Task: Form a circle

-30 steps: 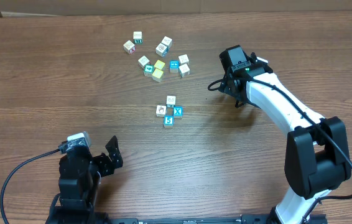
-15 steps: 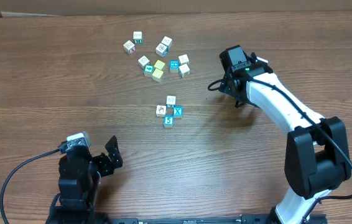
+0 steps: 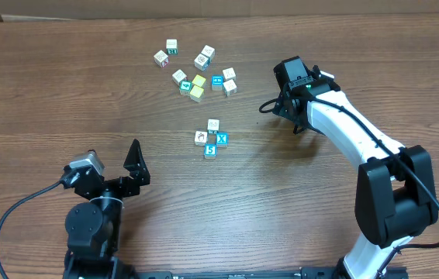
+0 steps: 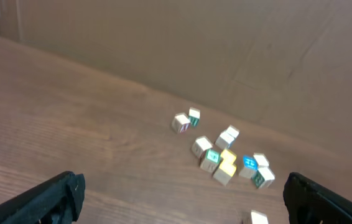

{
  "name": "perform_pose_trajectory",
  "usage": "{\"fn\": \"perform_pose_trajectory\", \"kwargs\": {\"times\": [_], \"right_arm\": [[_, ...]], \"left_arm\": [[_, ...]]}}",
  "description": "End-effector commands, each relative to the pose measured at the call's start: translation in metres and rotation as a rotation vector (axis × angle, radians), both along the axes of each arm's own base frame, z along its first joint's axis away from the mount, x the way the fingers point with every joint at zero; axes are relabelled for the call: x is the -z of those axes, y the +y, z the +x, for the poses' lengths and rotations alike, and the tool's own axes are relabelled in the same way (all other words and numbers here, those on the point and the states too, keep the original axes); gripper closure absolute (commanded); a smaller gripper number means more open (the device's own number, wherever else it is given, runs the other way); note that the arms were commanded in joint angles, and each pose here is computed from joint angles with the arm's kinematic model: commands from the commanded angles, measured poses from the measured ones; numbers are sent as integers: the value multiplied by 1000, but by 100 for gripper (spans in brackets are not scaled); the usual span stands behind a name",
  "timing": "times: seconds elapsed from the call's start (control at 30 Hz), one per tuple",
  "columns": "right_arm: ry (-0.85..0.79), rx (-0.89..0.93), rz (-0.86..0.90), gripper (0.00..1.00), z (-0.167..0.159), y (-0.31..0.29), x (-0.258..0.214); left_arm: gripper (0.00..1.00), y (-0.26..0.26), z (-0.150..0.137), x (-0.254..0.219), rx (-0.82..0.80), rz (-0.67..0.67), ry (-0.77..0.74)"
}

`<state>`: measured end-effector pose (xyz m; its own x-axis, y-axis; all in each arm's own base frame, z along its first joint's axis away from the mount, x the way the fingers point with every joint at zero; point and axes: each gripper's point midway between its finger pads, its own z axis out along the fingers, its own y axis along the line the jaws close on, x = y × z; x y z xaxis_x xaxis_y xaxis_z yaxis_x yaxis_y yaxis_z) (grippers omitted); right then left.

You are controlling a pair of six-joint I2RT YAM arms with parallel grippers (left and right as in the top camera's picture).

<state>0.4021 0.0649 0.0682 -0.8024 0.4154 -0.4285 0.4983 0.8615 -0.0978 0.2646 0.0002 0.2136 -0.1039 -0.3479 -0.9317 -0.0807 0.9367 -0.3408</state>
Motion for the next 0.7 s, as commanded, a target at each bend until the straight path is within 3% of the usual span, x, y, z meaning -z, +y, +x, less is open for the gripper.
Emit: {"fn": "perform_pose_trajectory", "kwargs": {"times": [0.0,0.43,0.67], "right_arm": [[-43,7,-1,0,7,-2,-15],[-43,7,0,0,7,-2,-15],[-43,7,-1,0,7,-2,-15]], "left_arm": [[0,2,-1,1,-9,-1,-41],[1,3,-11,24,-8,-11,-181],[0,3,-18,7,-9,-15,-252]]}}
